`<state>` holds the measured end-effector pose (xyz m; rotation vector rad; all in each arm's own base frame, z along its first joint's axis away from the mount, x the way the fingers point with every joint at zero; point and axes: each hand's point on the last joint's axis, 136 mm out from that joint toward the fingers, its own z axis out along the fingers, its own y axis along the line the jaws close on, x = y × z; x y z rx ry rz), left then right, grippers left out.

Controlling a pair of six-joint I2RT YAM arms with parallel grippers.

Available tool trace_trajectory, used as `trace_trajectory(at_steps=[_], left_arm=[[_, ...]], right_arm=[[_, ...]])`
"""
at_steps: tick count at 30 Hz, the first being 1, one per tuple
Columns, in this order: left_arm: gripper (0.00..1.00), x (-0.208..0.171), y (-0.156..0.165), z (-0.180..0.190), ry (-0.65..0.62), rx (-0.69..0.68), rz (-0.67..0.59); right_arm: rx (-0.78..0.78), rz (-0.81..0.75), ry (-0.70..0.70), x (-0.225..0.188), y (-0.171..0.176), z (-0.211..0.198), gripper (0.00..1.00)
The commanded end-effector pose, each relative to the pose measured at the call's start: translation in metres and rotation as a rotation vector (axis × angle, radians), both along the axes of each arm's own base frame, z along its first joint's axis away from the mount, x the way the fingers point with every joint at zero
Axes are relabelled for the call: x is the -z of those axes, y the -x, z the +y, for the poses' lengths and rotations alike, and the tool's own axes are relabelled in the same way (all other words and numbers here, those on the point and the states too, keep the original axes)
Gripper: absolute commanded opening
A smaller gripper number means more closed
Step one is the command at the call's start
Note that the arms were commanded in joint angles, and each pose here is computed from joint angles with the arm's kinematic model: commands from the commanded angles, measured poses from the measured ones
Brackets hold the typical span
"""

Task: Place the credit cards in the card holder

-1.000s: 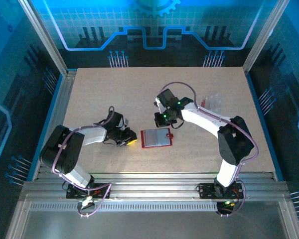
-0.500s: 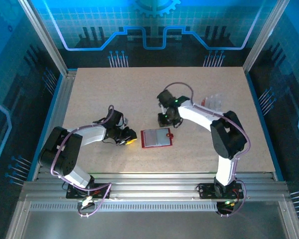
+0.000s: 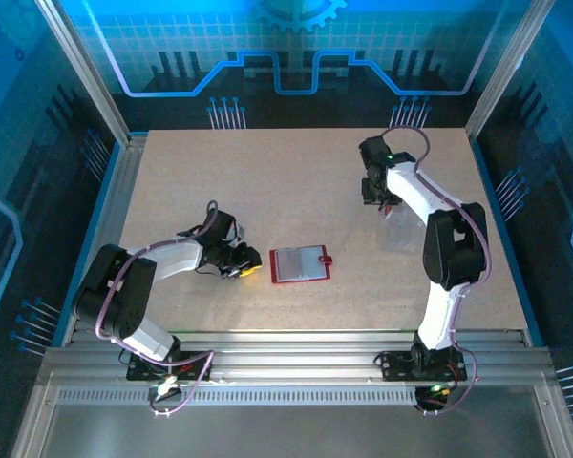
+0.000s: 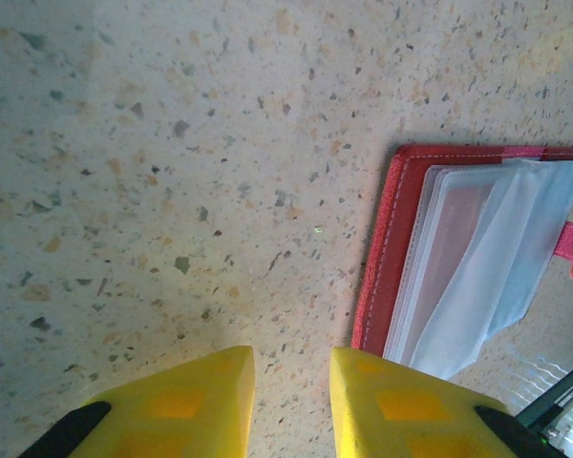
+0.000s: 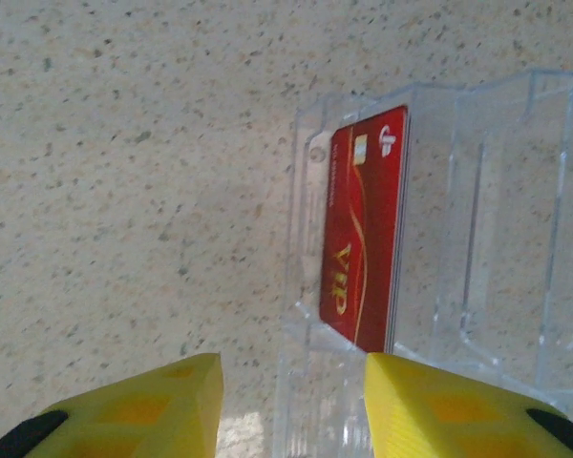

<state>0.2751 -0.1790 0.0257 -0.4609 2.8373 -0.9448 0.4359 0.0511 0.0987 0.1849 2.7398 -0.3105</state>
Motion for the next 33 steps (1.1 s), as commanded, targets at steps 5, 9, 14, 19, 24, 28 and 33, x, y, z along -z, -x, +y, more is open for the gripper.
trace_trajectory(at_steps=[5,9,14,19,24,28,33], left_arm=[[0.28,-0.007,0.0,0.003,-0.013,0.011,-0.022],[0.28,-0.005,0.002,0.005,-0.022,0.008,-0.018],[0.28,-0.005,0.001,0.005,-0.02,0.007,-0.018],[0.28,-0.007,0.001,0.006,-0.023,0.006,-0.022],[0.28,-0.006,0.002,0.006,-0.023,0.003,-0.019],[0.28,-0.006,0.002,0.006,-0.025,0.004,-0.019],[0.28,-0.007,0.0,0.005,-0.021,0.003,-0.02]], right_arm=[[0.04,0.073,0.126,0.019,-0.013,-0.034,0.43],[0.055,0.068,0.102,0.02,-0.019,-0.04,0.43],[0.06,0.087,0.062,0.028,-0.022,-0.043,0.43],[0.034,0.111,-0.025,0.044,-0.023,-0.033,0.4],[0.025,0.135,-0.049,0.054,-0.022,-0.029,0.33],[-0.004,0.147,-0.09,0.059,-0.019,-0.02,0.24],[-0.067,0.149,-0.155,0.062,-0.011,0.0,0.16]])
